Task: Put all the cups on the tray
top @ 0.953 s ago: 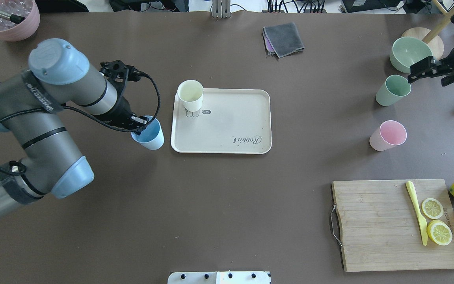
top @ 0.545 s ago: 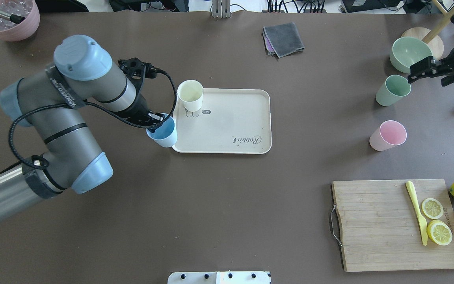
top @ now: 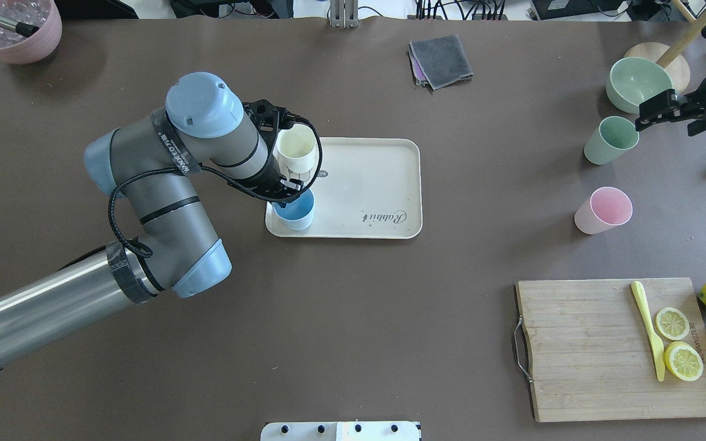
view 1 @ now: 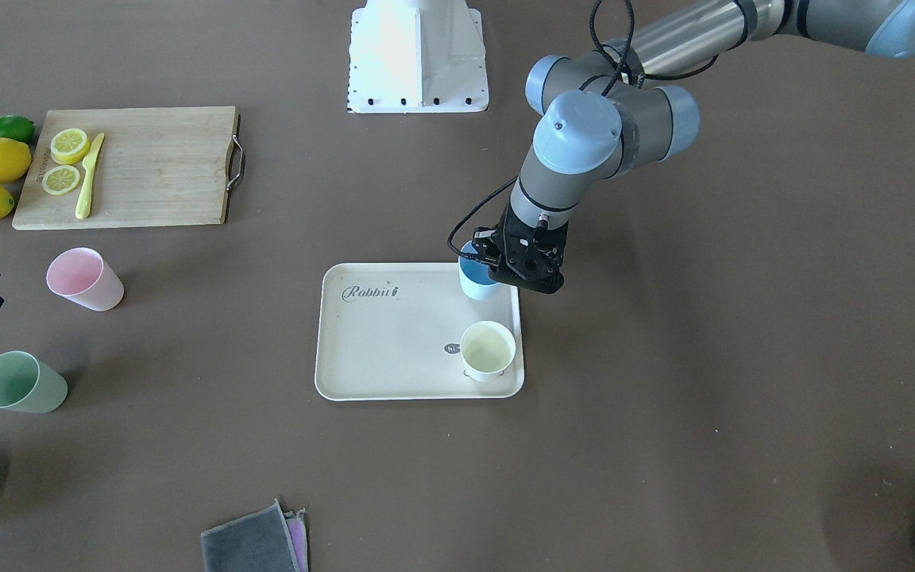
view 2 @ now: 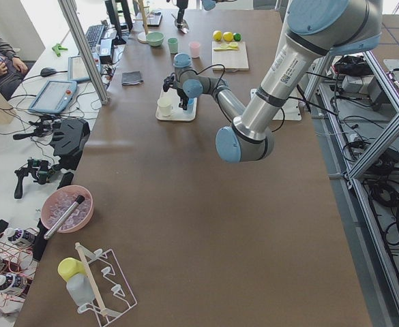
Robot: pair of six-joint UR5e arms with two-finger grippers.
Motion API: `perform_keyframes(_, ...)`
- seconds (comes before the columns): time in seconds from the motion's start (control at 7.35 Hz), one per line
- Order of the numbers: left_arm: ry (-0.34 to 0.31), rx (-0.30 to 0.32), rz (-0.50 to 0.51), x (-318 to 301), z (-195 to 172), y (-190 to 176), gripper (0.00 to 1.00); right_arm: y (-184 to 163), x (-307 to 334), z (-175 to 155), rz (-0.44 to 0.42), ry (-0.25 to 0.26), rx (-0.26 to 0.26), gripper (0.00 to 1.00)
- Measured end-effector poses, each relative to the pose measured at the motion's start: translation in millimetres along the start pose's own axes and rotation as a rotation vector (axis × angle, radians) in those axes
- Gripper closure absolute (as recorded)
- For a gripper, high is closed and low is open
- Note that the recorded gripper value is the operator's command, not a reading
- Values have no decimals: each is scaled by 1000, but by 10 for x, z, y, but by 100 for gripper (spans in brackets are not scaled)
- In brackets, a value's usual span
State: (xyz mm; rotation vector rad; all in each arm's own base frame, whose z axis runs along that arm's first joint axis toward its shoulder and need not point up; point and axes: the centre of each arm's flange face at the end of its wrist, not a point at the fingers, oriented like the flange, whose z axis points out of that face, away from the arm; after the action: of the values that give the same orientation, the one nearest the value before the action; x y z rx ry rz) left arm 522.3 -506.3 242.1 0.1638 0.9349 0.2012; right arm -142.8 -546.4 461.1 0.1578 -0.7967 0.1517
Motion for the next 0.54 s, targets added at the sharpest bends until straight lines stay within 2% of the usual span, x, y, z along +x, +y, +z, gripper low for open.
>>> perform_keyframes(0.27,13,32,-7,-56,-239,-114,1,13,0,-22,0,-1,3,0)
perform_keyframes(0.54,10,59,-41,-636,-859,-391,1,177,141,18,11,10,-16,0)
